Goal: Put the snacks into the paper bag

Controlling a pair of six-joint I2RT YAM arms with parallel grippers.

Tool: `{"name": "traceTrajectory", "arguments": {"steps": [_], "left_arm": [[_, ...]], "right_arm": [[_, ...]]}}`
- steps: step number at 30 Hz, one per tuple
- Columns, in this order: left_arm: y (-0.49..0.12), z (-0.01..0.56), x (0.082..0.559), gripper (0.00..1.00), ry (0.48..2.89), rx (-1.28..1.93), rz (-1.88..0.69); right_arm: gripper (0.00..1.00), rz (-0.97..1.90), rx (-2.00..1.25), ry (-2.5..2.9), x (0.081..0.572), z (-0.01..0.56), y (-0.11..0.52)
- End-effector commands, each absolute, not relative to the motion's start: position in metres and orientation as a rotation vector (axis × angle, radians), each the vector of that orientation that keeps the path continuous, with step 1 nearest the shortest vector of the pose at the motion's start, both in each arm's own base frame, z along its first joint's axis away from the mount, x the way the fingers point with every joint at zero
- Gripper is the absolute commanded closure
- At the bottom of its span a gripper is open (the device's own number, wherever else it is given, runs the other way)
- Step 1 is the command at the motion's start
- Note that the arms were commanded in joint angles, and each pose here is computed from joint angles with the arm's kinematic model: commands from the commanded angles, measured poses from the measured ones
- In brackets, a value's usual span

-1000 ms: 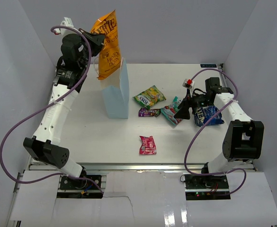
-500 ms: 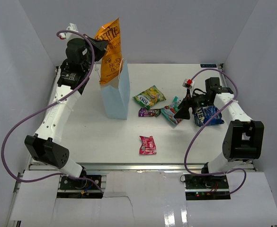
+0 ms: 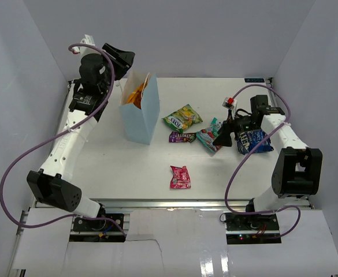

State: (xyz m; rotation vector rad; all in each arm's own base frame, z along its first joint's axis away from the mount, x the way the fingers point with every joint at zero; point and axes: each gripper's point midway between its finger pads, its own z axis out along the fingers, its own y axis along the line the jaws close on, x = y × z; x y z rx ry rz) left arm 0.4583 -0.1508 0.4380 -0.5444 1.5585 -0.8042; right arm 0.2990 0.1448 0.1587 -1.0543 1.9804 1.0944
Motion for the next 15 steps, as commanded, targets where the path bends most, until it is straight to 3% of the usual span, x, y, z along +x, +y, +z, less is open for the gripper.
{"name": "traceTrajectory", "arguments": {"steps": [1,8,13,15], "left_arm": [[-0.148,0.478,0.430,0.39,1.463,-0.474,-0.847],[-0.149,0.497,0.402,0.33,1.441,-0.248,-0.767],[-0.125,0.485,0.366,0.17,1.479,-0.160,-0.602],[-0.101,0.485,0.342,0.11,1.461,-0.184,-0.503]], "right_arm": [[0.04,1.015,-1.055,2.015,0.309,0.162,0.147],[0.03,0.620,-0.832,2.230,0.361,0.152,0.145],[0.04,0.235,-0.395,2.364,0.404,0.143,0.123],[0.08,0.219,-0.300,2.422,0.408,0.140,0.122]]}}
